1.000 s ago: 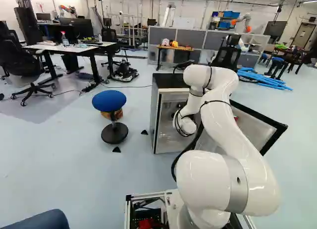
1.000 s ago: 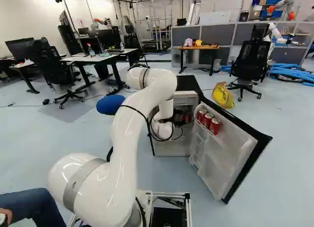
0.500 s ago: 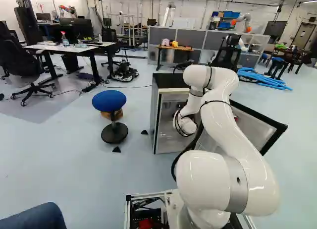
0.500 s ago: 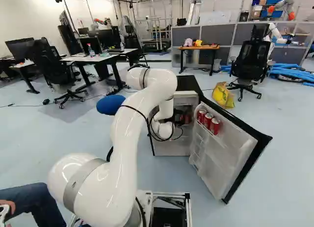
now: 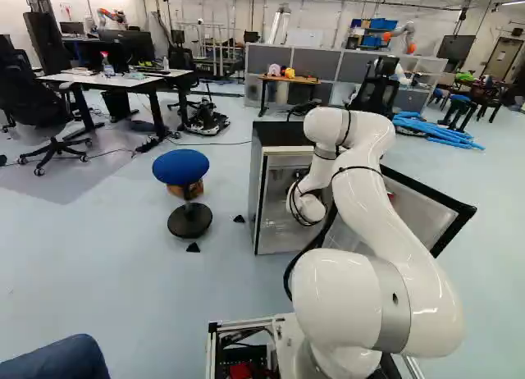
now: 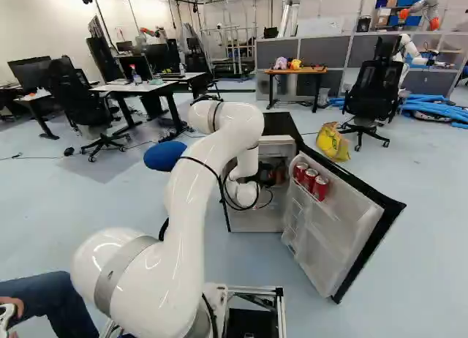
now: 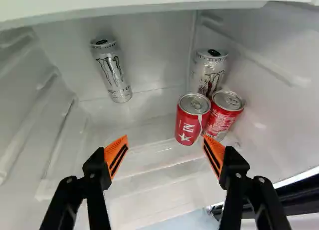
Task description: Grab a drink from the fridge
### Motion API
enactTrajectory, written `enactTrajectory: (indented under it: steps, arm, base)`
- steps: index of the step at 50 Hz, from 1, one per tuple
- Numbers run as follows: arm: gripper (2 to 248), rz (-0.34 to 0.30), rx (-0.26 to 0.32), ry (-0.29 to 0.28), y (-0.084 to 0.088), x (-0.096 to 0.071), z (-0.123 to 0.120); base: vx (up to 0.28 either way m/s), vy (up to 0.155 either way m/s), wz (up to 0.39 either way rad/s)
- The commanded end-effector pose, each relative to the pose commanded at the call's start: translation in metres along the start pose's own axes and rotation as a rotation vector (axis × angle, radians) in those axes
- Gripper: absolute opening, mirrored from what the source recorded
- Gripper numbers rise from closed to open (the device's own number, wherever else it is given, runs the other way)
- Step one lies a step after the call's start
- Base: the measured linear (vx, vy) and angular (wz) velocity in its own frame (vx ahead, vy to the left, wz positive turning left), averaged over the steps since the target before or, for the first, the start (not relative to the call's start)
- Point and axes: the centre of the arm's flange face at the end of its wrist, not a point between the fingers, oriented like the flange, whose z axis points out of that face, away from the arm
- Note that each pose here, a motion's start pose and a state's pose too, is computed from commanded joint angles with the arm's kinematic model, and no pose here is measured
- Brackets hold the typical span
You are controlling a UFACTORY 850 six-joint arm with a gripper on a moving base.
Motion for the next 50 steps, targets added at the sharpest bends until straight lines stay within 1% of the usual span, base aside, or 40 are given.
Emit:
enactTrajectory:
  steps: [4, 5, 9, 10, 14, 15, 32, 50]
  arm:
    - [209, 0.0, 0.0, 0.0, 0.0, 0.0, 0.0]
    - [197, 0.0, 0.0, 0.0, 0.0, 0.0, 0.0]
    - [197, 0.0, 0.0, 0.0, 0.0, 0.0, 0.0]
    - [184, 0.0, 0.0, 0.0, 0.0, 0.0, 0.0]
    - [184, 0.0, 0.0, 0.0, 0.0, 0.0, 0.0]
    - [178, 0.0, 0.0, 0.0, 0.0, 0.0, 0.0]
    - [180, 0.001, -0.001, 0.001, 0.001, 0.0, 0.001]
    - [180, 0.008, -0.02, 0.014, 0.013, 0.001, 0.008]
  base:
    - [0.0, 0.0, 0.0]
    - [0.0, 0.0, 0.0]
    - [0.0, 0.0, 0.0]
    - [0.0, 0.0, 0.0]
    - [0.0, 0.0, 0.0]
    - [0.0, 0.0, 0.0]
    - [0.0, 0.0, 0.0]
    - [0.0, 0.0, 0.0]
